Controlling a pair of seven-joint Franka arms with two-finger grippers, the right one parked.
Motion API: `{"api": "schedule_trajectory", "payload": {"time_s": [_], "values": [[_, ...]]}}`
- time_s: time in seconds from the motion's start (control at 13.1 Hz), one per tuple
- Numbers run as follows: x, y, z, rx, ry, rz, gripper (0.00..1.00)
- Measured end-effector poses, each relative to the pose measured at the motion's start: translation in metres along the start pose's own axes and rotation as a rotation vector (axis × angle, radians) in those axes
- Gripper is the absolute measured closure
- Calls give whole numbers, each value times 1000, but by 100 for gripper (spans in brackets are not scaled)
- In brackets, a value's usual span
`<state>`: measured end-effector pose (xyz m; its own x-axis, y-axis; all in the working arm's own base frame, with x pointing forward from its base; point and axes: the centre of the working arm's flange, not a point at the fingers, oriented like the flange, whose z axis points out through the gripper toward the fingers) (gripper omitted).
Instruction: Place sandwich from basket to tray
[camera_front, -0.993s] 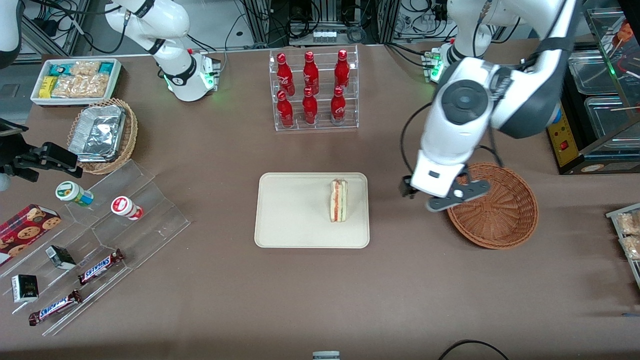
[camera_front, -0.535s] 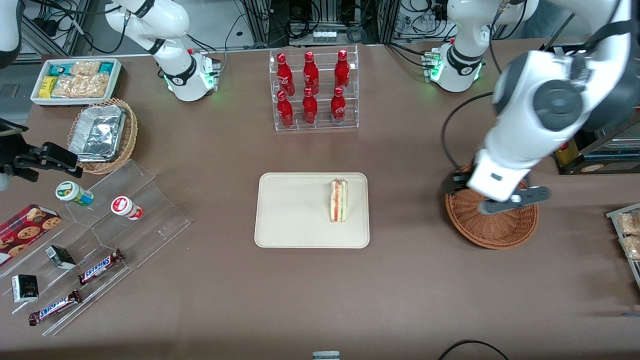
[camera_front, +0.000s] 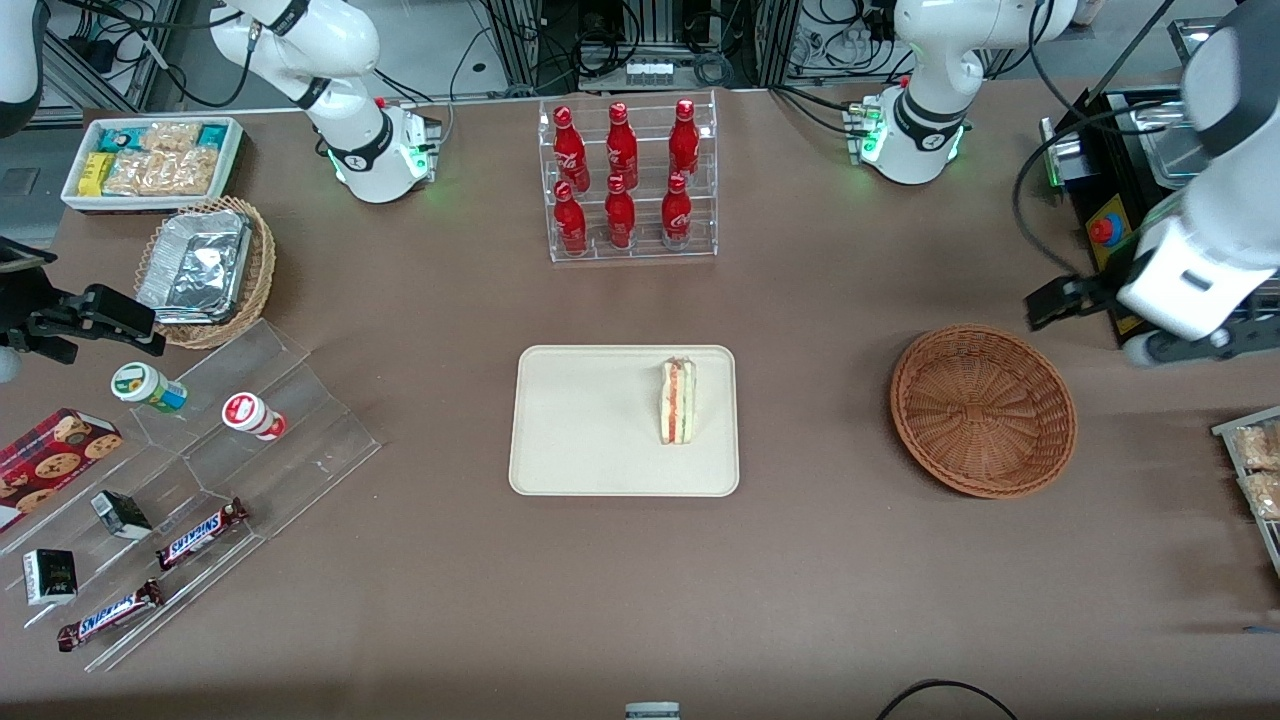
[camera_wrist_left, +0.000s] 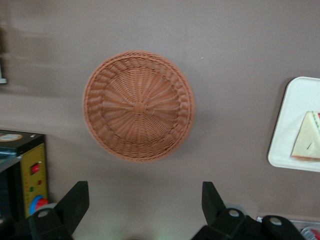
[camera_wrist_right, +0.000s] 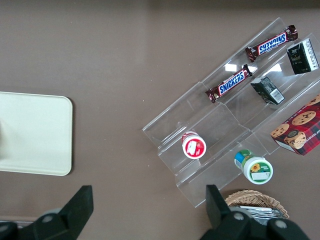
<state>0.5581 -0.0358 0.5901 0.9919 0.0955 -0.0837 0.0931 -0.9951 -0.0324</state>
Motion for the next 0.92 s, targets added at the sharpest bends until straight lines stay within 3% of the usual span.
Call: {"api": "schedule_trajectory", "payload": {"time_s": [0.69, 0.92], "values": [[-40, -10, -52, -5, -1, 46, 0], [-40, -37, -66, -28, 20, 24, 0]]}}
